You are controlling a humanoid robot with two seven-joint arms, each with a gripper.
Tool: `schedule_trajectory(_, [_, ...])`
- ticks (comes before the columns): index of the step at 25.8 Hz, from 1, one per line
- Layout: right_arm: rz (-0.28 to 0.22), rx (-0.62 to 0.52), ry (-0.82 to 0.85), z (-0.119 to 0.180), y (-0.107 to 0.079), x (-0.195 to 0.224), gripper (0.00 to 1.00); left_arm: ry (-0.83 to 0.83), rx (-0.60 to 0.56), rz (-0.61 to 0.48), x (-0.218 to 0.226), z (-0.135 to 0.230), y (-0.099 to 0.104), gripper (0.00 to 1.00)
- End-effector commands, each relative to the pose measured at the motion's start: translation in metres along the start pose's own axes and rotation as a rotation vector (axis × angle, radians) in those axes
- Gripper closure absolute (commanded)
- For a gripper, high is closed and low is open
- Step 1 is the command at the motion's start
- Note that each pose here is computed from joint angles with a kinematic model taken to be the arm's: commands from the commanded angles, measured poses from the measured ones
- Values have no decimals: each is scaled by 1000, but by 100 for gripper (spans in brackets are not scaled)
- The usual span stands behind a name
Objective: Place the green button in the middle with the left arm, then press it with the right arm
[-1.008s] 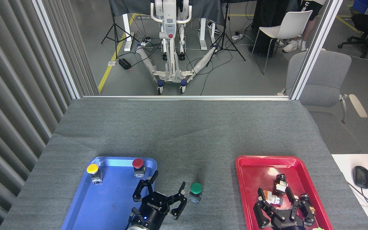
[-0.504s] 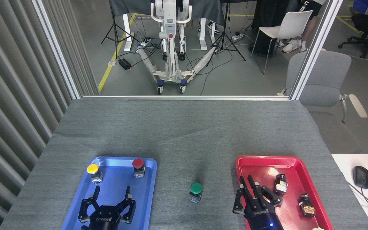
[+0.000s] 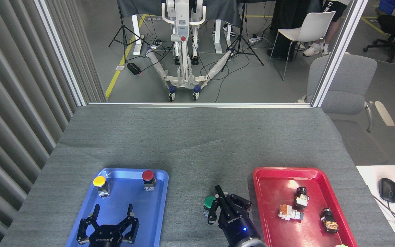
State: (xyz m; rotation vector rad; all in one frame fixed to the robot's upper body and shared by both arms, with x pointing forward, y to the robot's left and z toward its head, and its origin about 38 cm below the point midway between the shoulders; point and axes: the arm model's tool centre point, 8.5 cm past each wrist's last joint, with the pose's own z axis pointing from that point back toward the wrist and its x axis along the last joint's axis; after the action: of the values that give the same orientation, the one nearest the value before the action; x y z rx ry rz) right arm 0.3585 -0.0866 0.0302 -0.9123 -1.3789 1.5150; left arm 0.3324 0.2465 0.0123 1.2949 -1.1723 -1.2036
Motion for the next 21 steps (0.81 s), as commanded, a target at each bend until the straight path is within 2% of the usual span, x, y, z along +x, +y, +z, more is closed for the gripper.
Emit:
schedule_trajectory(1, [9, 53, -11, -12, 15, 22, 100, -1, 2, 5, 0, -1, 1, 0])
schedule_trajectory(6, [13, 124, -5, -15, 41, 29, 100, -1, 2, 5, 0, -1, 1, 0])
schedule_trajectory(11, [19, 138, -3, -13, 46, 27, 100, 0, 0, 5, 0, -1, 0, 0])
schedule_trajectory(16, [13, 124, 10, -14, 43, 26, 100, -1, 2, 5, 0, -1, 1, 0])
schedule_trajectory(21, [9, 11, 48, -17, 20, 24, 100, 0, 2, 7, 1, -1, 1, 0])
